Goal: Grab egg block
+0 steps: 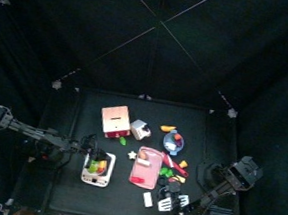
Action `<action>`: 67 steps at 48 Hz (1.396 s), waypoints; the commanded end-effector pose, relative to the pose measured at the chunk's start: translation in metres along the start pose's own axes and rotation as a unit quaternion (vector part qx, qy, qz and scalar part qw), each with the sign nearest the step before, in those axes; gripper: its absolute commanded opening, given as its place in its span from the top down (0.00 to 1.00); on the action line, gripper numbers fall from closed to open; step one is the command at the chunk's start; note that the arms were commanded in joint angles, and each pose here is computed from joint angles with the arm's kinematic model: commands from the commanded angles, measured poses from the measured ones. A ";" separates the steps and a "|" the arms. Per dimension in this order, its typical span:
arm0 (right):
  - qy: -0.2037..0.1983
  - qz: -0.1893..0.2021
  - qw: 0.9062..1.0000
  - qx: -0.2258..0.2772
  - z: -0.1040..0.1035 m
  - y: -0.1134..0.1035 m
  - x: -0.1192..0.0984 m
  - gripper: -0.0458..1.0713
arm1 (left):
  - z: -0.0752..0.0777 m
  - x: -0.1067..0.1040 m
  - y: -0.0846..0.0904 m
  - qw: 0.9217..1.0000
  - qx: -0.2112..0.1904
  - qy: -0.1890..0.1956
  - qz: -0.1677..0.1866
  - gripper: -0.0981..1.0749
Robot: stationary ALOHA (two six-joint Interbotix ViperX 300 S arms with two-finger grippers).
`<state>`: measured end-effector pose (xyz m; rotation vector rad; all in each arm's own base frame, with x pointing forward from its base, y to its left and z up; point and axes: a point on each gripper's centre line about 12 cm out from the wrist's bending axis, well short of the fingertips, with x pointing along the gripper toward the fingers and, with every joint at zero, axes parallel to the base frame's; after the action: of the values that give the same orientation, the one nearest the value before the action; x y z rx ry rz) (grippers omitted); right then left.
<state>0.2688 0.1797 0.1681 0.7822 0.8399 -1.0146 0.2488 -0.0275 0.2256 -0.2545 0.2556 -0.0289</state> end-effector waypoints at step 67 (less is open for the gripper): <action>0.044 0.047 0.988 -0.141 0.072 -0.103 0.011 0.08 | 0.008 -0.016 0.000 0.999 0.003 -0.046 -0.007 0.62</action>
<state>0.1901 0.0836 0.1717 0.6238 0.9848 -0.8093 0.2335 -0.0239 0.2320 -0.2533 0.1810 -0.0295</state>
